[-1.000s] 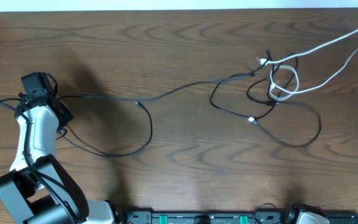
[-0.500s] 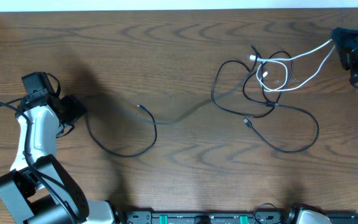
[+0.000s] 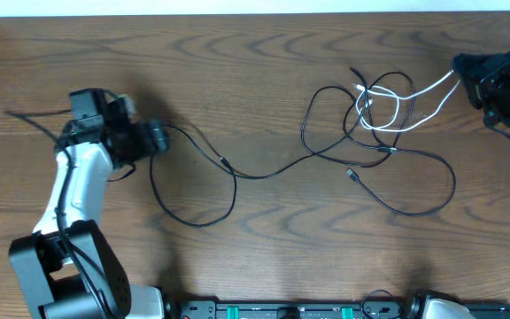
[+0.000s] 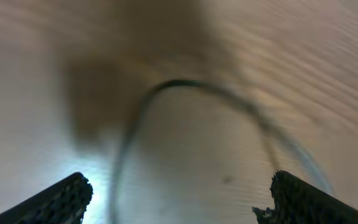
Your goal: Untangle cables
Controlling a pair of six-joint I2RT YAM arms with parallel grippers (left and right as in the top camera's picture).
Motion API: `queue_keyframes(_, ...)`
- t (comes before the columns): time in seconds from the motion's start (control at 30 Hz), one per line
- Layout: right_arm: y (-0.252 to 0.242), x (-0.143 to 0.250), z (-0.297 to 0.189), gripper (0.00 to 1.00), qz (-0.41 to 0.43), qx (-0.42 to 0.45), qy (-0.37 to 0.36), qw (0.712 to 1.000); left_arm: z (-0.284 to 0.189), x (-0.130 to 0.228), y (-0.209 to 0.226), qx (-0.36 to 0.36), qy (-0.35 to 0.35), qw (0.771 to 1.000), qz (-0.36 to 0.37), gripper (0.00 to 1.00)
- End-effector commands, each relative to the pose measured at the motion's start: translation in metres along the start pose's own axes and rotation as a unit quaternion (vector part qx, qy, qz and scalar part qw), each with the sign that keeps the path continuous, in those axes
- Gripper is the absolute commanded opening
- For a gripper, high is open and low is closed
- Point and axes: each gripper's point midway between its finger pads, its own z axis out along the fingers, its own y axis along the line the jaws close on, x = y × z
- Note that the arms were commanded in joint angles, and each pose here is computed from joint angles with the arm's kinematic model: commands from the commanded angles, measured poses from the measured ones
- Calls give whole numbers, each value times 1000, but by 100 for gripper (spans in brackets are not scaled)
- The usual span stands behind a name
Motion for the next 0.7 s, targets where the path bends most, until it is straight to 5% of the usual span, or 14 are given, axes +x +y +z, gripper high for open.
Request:
queue_keyframes(0.0, -7, -1, 7, 1, -14, 20, 7, 1000, 8, 13, -69, 104, 6, 980, 170, 93)
queue_keyframes(0.27, -15, 5, 20, 1, -17, 43, 13, 999, 17, 59, -166, 167, 13, 911, 377, 93)
queue_keyframes(0.67, -26, 22, 32, 1, -35, 89, 22, 995, 0, 105, -295, 264, -72, 813, 513, 93)
